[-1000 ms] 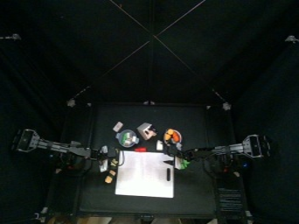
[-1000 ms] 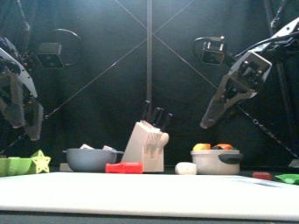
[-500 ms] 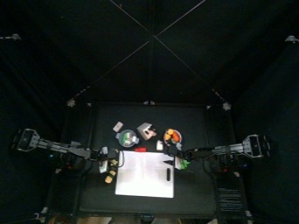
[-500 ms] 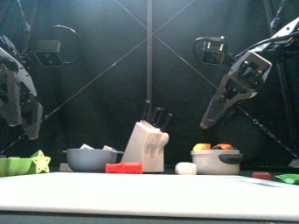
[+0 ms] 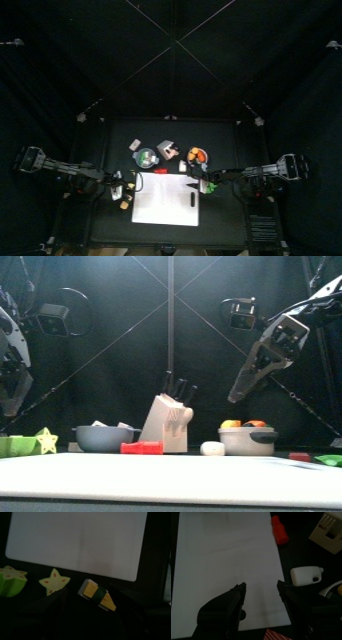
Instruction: Grab egg sushi
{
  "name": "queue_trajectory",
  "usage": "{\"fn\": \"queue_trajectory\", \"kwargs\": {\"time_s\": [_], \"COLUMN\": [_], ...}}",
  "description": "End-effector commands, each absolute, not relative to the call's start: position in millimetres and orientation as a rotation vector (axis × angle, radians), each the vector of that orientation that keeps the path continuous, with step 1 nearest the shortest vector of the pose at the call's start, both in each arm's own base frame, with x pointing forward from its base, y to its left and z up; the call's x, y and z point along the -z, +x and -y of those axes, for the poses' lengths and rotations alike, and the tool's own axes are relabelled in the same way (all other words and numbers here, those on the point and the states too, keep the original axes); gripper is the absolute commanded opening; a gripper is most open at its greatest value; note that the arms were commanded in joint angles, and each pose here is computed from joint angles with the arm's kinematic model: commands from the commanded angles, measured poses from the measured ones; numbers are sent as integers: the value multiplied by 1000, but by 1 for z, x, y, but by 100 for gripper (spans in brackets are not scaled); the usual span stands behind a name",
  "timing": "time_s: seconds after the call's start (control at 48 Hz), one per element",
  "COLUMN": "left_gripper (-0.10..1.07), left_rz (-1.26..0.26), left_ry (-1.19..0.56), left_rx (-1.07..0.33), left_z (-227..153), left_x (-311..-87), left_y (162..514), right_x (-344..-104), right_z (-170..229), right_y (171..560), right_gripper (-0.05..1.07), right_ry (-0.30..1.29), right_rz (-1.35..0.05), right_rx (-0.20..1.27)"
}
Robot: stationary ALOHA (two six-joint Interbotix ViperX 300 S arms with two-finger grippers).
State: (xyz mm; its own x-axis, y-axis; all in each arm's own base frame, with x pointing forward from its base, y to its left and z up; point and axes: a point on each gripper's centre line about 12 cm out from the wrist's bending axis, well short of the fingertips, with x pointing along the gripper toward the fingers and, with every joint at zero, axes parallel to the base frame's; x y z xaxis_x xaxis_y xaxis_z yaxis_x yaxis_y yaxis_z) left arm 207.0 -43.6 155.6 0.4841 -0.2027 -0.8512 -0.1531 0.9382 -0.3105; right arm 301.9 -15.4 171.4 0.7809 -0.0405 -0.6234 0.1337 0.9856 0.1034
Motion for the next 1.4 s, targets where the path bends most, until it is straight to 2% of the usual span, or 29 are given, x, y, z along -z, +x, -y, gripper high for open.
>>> {"fn": "queue_trajectory", "kwargs": {"time_s": [0.0,0.479,0.729,1.021,1.375], "left_gripper": [98,98,98,99,99], "left_rz": [-1060,-1112,-1331,-1335,-1387], "left_ry": [-407,-664,-723,-742,-821], "left_rx": [40,-24,-156,-378,-400], "left_z": [47,59,67,62,77], "left_x": [-165,-179,-168,-158,-143], "left_y": [213,232,222,218,226], "right_x": [-182,-177,-175,-175,-176], "right_z": [16,18,19,17,18], "right_y": [308,312,311,311,312], "right_gripper": [88,88,88,88,88], "right_ry": [149,133,133,133,132], "right_rz": [-633,-664,-683,-684,-681], "right_rx": [92,104,120,118,119]}}
